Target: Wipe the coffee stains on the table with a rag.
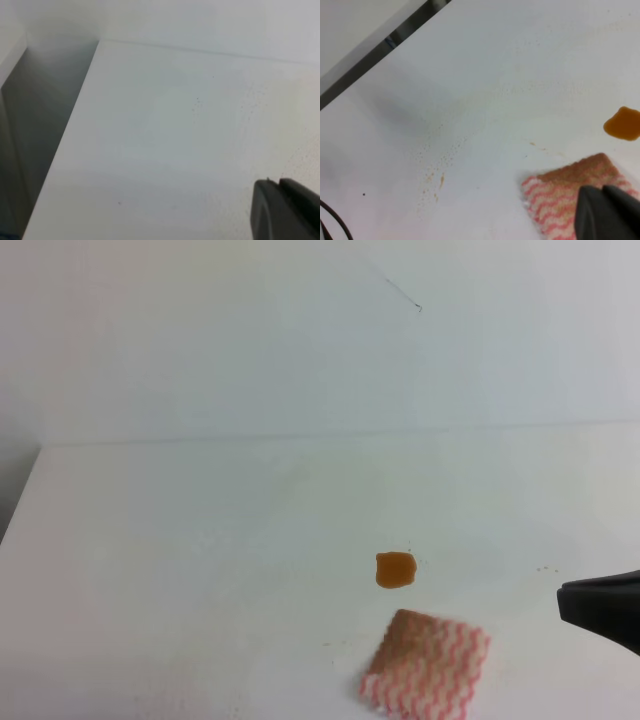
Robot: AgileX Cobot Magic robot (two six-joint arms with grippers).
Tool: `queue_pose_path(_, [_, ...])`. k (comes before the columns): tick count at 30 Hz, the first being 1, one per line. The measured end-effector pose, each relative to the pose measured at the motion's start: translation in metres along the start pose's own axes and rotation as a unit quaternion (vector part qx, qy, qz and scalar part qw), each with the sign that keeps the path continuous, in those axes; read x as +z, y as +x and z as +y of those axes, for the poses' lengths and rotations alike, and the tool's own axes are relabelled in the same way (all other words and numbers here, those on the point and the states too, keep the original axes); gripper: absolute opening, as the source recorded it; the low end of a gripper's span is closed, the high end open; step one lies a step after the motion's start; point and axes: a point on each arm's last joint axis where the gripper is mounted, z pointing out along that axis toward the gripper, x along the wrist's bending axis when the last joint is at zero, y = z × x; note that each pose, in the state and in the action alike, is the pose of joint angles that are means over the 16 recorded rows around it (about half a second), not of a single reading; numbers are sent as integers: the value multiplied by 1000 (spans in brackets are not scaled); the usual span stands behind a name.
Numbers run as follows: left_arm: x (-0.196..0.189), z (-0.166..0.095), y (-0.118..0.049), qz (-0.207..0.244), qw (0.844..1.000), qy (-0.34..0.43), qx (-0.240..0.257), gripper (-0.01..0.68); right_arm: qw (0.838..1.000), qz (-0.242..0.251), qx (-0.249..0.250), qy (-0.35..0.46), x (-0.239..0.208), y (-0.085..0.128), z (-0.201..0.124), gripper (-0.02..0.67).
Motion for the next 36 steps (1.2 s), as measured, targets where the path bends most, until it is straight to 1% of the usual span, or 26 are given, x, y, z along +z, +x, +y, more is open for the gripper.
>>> queue_pose_path(10, [0,0,0,0,1000,0,0,-3,1000,0,-9,1,0,0,0,-3])
queue_pose_path(15, [0,0,0,0,1000,0,0,-3,999,-2,-36,10,3,-2,-1,0])
queue_pose_path(19, [0,0,0,0,1000,0,0,-3,997,0,-63,33,11,-6,-1,17])
queue_pose_path(23, [0,0,0,0,1000,0,0,-3,993,13,-92,68,28,-10,-1,61])
queue_pose_path(27, [0,0,0,0,1000,0,0,-3,985,30,-122,114,56,-12,-1,128])
queue_pose_path(32, [0,0,0,0,1000,0,0,-3,972,48,-154,172,98,-10,-4,218])
queue_pose_path(36, [0,0,0,0,1000,0,0,-3,958,51,-184,215,129,-7,-8,275])
